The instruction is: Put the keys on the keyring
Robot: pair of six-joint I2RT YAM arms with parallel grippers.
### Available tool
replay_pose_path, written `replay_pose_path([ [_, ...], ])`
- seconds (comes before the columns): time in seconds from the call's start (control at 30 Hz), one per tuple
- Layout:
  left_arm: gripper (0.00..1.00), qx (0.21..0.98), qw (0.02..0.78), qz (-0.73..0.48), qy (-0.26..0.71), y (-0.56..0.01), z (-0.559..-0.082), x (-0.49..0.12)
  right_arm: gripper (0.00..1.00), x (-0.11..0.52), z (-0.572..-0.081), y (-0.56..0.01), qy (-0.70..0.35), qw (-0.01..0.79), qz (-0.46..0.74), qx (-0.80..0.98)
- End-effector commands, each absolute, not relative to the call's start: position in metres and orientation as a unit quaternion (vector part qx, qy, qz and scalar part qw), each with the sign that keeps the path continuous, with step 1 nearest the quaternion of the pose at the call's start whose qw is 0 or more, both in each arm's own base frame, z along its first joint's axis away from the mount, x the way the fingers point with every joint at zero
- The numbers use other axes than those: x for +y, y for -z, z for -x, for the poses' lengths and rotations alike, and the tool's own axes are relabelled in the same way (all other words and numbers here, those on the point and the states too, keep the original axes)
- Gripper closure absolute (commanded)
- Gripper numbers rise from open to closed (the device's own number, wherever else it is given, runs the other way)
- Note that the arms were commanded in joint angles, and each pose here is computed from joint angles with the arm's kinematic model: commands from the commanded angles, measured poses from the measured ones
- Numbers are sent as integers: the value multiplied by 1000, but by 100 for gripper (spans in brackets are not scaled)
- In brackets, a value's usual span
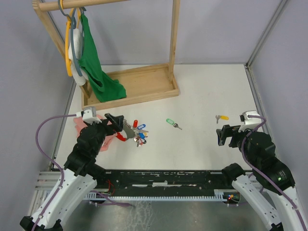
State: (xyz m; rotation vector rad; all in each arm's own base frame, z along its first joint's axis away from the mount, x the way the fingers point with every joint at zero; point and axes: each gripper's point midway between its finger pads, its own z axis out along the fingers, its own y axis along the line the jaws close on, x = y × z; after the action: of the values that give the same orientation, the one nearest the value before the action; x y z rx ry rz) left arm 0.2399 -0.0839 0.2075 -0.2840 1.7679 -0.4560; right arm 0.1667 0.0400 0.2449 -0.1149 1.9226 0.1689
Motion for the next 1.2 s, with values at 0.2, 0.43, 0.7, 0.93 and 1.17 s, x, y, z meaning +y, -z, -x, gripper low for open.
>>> replay_pose_path([
  [0.2, 1, 764, 600, 148, 187, -222, -247, -80, 0, 44, -170, -255, -87, 593, 45, 799],
  [0.43, 1, 808, 543, 160, 165, -191, -255, -87, 0, 48, -171, -252, -96, 589, 50, 801],
  [0.7, 1, 860, 467, 162, 125, -142, -263, -95, 0, 49, -167, -255, -107, 600, 51, 791],
  [0.93, 8, 887, 424, 159, 93, -107, -279, -103, 0, 54, -166, -255, -118, 599, 60, 790],
  [1.17, 19, 910, 387, 136, 62, -80, -291, -116, 0, 57, -166, -255, -124, 597, 66, 789],
])
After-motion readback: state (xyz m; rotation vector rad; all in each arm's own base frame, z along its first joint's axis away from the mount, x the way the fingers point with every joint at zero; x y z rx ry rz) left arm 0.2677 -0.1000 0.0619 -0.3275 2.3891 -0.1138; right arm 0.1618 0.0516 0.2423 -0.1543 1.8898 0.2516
